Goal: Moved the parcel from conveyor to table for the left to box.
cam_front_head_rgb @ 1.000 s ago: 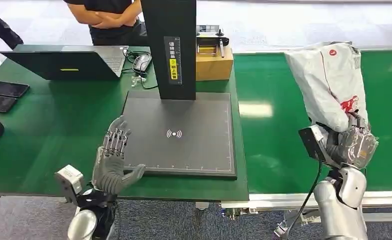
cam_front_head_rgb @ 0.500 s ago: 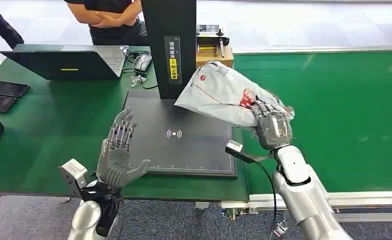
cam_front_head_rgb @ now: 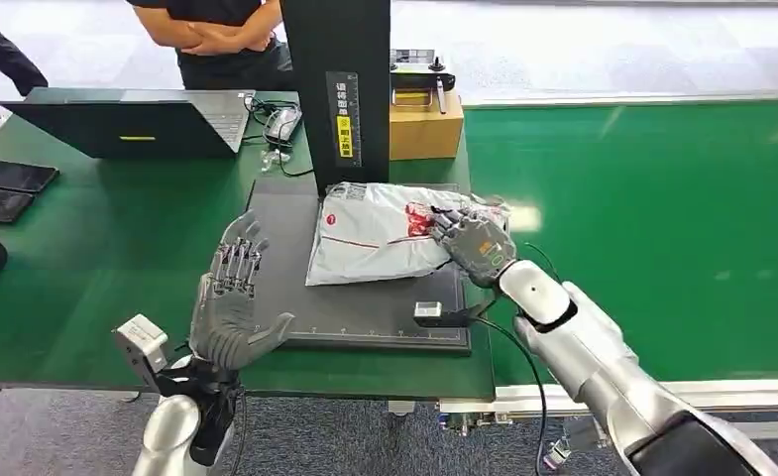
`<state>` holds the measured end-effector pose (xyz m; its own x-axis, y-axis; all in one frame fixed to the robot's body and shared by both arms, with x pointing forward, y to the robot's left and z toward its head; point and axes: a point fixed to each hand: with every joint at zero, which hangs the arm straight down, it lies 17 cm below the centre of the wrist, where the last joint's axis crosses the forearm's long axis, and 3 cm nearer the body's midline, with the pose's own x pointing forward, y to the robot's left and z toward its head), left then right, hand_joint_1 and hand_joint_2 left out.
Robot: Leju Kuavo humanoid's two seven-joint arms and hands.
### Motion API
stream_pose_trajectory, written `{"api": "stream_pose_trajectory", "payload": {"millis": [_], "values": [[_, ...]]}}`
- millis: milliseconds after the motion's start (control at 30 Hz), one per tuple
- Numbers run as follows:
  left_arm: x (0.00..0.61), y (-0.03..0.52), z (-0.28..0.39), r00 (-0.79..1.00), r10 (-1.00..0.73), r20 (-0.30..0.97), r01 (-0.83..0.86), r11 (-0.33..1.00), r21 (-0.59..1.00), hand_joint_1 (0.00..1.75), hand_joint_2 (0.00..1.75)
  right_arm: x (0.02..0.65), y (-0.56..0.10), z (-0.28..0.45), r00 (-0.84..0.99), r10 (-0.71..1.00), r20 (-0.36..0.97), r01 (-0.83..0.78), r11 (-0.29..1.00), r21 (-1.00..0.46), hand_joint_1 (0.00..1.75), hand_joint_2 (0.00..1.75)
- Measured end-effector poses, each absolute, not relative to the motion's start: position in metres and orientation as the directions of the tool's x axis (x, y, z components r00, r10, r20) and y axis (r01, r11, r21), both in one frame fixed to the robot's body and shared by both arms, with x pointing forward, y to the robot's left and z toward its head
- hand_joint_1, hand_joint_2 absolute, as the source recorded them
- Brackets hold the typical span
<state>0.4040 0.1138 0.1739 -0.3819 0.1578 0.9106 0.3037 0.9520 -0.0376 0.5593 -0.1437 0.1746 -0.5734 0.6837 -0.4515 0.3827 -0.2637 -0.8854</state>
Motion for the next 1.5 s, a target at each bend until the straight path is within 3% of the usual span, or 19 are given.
{"api": "stream_pose_trajectory", "payload": {"millis": [400,667,700,733,767,1233,1400,1500], "values": [[0.406,0.108,0.176,-0.379,0.177,0.908,0.322,0.945,-0.050,0.00,1.75,0.549,-0.116,0.200,-0.655,0.591,-0.472,0.483,-0.153,-0.862,1.75,1.75],[0.412,0.108,0.167,-0.374,0.084,0.924,0.270,0.963,0.022,0.00,1.75,0.545,-0.100,0.180,-0.692,0.571,-0.442,0.437,-0.156,-0.886,1.75,1.75],[0.412,0.107,0.166,-0.371,0.071,0.926,0.267,0.963,0.033,0.00,1.75,0.545,-0.097,0.179,-0.697,0.575,-0.429,0.424,-0.152,-0.893,0.98,1.75],[0.412,0.107,0.165,-0.368,0.061,0.928,0.263,0.964,0.041,0.00,1.75,0.545,-0.096,0.178,-0.700,0.582,-0.413,0.411,-0.144,-0.900,0.05,1.75],[0.412,0.108,0.166,-0.368,0.056,0.928,0.261,0.964,0.045,0.00,1.75,0.545,-0.095,0.178,-0.702,0.588,-0.401,0.403,-0.136,-0.905,0.00,1.75],[0.415,0.105,0.179,-0.390,0.070,0.918,0.283,0.958,0.048,0.00,1.75,0.543,-0.079,0.181,-0.690,0.646,-0.327,0.376,-0.066,-0.924,0.00,1.75],[0.417,0.101,0.186,-0.392,0.122,0.912,0.313,0.950,0.007,0.00,1.75,0.541,-0.081,0.185,-0.701,0.683,-0.204,0.309,0.035,-0.950,0.00,1.75],[0.421,0.099,0.189,-0.390,0.157,0.907,0.325,0.946,-0.024,0.00,1.75,0.535,-0.078,0.183,-0.719,0.695,0.016,0.174,0.201,-0.964,0.00,1.75]]}}
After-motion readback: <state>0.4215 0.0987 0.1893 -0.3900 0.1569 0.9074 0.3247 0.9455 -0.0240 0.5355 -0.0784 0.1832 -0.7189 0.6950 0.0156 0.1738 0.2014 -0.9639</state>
